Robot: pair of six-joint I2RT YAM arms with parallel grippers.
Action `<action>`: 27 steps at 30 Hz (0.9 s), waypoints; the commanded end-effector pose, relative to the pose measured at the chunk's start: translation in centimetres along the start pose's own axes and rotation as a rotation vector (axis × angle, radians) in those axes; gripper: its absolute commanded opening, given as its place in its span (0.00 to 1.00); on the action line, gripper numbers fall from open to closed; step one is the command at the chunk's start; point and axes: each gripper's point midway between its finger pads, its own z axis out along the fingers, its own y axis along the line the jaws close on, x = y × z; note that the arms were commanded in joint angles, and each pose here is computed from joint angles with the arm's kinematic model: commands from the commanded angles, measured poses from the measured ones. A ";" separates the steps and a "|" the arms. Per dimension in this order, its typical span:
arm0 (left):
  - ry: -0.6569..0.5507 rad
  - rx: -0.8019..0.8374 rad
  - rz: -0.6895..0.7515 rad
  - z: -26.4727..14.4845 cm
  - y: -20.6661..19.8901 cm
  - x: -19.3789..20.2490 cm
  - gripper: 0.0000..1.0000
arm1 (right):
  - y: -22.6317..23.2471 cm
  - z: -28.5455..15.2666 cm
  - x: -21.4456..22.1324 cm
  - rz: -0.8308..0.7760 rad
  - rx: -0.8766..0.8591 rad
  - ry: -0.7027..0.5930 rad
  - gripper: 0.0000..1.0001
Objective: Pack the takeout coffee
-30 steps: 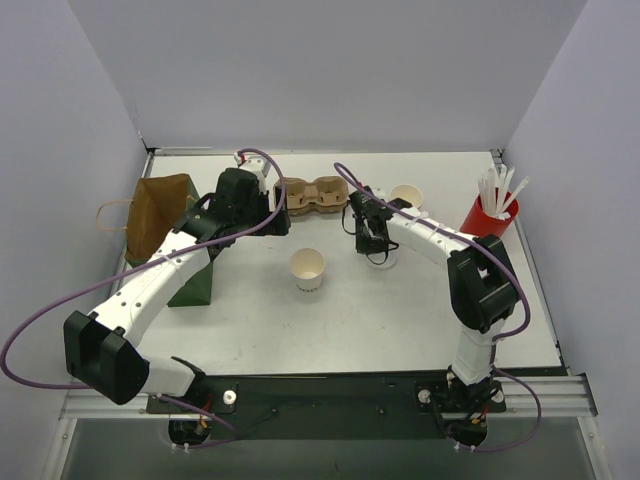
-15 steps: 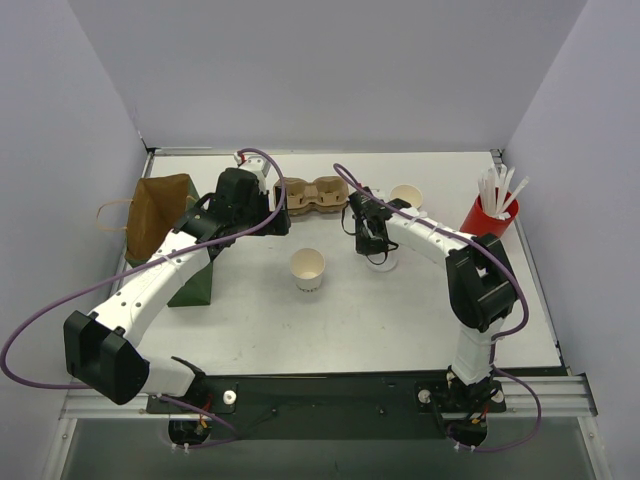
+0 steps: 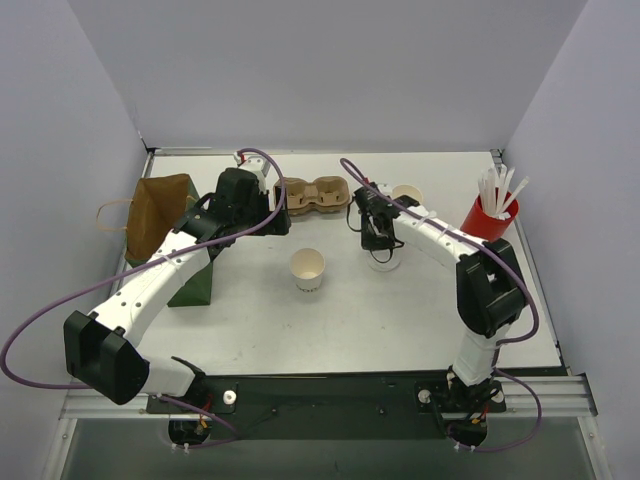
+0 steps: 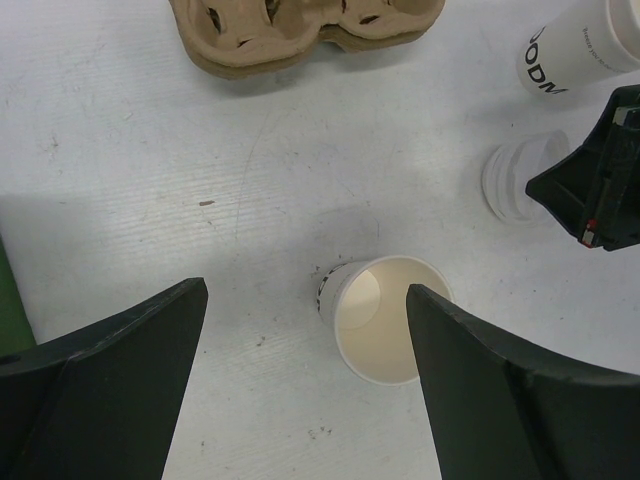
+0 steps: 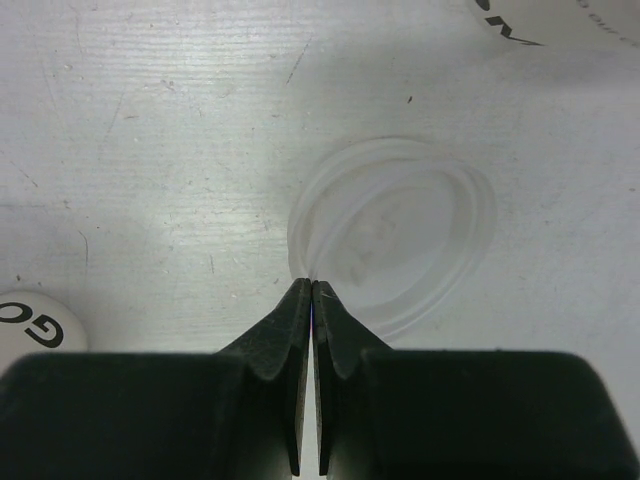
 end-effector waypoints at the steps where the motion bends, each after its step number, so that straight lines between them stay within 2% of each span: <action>1: -0.072 0.037 -0.023 -0.3 -0.8 -2.0 0.92 | -1.2 -3.3 -2.2 0.004 0.028 -0.075 0.00; 8: -0.063 0.049 -0.026 -0.1 -0.9 -1.8 0.92 | -1.2 -5.4 -3.4 0.018 0.001 -0.115 0.00; 12: -0.071 0.100 -0.046 0.2 -1.8 -1.8 0.92 | -0.5 -7.8 -4.8 0.062 -0.084 -0.148 0.00; 18: -0.067 0.240 -0.096 0.4 -4.0 -2.0 0.93 | 2.2 -12.1 -7.7 0.155 -0.335 -0.168 0.00; 27: -0.135 0.469 -0.136 -0.8 -7.3 -4.4 0.97 | 7.1 -17.6 -11.4 0.298 -0.750 -0.183 0.00</action>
